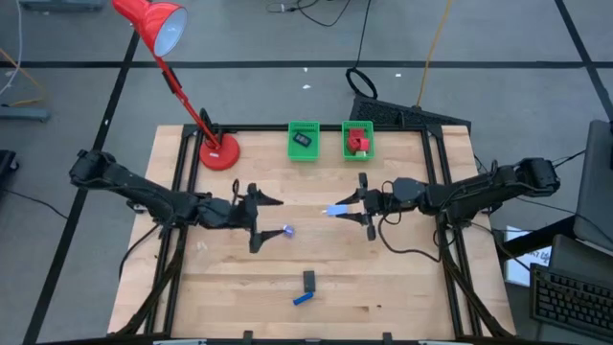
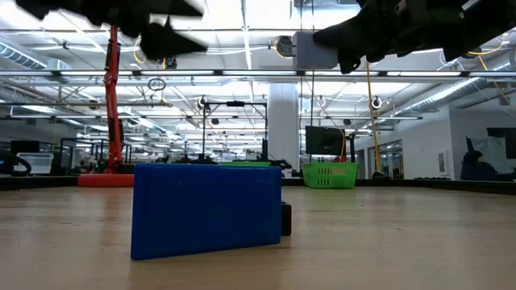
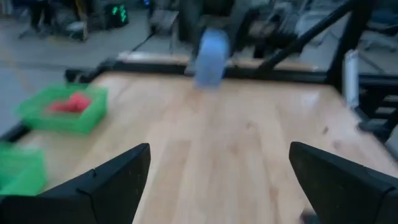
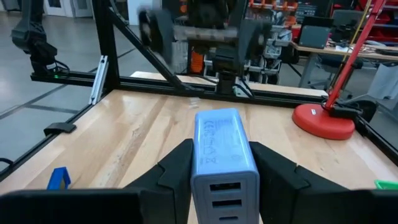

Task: Pick & Place Office items
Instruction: Put the light blue adapter into the right green basket

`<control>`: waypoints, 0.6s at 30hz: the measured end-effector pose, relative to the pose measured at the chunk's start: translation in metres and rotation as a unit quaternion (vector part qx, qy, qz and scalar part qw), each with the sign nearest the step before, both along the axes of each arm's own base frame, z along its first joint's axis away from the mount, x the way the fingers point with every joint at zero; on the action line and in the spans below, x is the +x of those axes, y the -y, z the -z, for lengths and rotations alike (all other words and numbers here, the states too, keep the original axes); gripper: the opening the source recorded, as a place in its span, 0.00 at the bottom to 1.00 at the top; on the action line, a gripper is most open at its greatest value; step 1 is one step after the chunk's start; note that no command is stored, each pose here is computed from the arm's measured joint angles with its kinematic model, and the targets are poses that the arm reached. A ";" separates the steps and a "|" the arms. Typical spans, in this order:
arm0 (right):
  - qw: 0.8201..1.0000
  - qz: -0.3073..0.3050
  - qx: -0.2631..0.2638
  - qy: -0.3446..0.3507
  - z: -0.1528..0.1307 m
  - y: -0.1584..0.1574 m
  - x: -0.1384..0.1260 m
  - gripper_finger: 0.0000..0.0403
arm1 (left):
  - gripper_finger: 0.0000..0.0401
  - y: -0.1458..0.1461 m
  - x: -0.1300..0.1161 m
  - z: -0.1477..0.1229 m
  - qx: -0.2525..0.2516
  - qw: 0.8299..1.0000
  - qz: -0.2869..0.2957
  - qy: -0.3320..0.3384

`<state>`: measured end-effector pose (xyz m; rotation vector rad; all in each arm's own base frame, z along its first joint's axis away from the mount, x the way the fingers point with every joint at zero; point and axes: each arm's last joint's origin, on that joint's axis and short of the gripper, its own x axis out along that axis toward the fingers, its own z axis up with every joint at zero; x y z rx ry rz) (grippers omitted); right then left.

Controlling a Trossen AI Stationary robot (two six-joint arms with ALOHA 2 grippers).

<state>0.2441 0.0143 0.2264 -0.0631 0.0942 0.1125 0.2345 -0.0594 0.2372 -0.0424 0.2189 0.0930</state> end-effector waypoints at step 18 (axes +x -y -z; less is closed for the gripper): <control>0.996 0.067 0.051 0.000 0.014 0.030 -0.008 0.31 | 0.93 -0.041 -0.102 0.013 -0.055 0.987 -0.062 0.135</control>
